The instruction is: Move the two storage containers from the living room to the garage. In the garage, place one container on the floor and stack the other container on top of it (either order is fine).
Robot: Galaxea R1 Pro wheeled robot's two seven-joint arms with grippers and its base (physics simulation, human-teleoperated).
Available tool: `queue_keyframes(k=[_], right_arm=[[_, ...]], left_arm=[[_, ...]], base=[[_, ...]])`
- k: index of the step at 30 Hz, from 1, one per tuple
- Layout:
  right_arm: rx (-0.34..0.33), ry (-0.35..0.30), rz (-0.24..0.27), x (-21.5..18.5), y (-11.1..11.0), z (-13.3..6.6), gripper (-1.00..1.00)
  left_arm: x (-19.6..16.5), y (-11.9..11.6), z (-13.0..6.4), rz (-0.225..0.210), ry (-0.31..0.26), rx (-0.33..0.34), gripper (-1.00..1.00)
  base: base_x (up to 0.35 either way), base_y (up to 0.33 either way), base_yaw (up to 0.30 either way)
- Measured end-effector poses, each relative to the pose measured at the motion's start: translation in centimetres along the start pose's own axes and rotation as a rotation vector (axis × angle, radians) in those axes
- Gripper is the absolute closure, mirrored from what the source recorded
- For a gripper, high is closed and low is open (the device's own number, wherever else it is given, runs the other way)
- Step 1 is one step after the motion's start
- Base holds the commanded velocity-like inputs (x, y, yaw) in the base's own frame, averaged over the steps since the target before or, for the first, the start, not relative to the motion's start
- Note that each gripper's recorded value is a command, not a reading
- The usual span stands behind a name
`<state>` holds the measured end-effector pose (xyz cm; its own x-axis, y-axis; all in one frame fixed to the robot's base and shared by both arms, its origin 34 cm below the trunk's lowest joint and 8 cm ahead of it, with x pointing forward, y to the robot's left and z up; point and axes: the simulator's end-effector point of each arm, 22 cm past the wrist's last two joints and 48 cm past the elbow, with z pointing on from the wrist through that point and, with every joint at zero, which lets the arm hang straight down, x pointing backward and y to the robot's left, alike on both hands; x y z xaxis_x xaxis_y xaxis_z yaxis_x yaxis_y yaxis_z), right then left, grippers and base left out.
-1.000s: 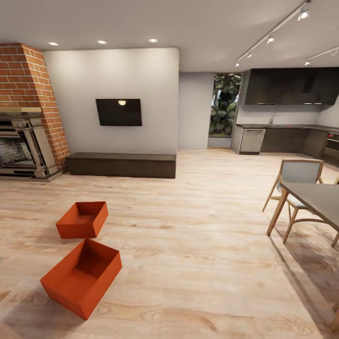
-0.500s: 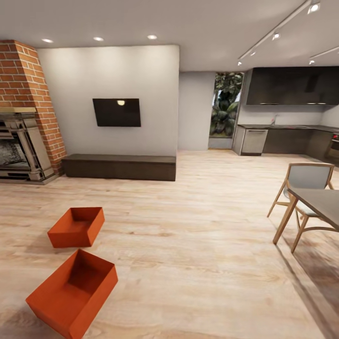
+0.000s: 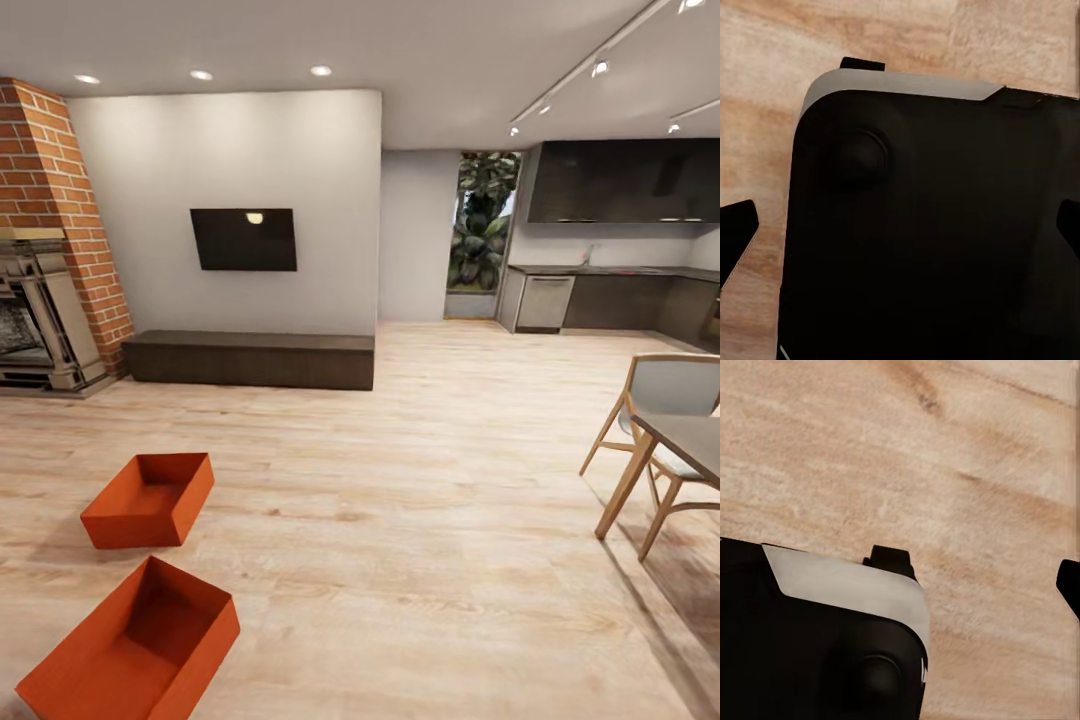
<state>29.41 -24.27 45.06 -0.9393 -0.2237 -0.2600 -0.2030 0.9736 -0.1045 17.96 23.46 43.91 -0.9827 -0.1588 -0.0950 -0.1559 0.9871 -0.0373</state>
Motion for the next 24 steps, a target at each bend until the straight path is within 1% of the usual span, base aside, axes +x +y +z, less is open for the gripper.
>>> queue_keyframes(k=[10, 12, 16, 24], right_arm=[[0.0, 0.0, 0.0, 0.01, -0.02, 0.0, -1.0], [0.001, 0.001, 0.002, 0.01, -0.05, 0.01, -1.0], [0.002, 0.0, 0.006, 0.01, -0.12, 0.03, -1.0], [0.001, 0.0, 0.002, 0.0, -0.11, 0.03, -1.0]], left_arm=[[0.0, 0.0, 0.0, 0.0, 0.0, 0.0, -1.0], [-0.02, 0.01, 0.0, 0.001, -0.001, 0.0, -1.0], [-0.08, 0.01, 0.01, 0.001, -0.002, 0.0, -1.0], [-0.11, 0.01, 0.02, 0.0, -0.003, 0.0, -1.0]], base=[[0.322, 0.0, 0.0], [0.242, 0.0, 0.133], [0.077, 0.0, 0.23], [0.009, 0.0, 0.266]])
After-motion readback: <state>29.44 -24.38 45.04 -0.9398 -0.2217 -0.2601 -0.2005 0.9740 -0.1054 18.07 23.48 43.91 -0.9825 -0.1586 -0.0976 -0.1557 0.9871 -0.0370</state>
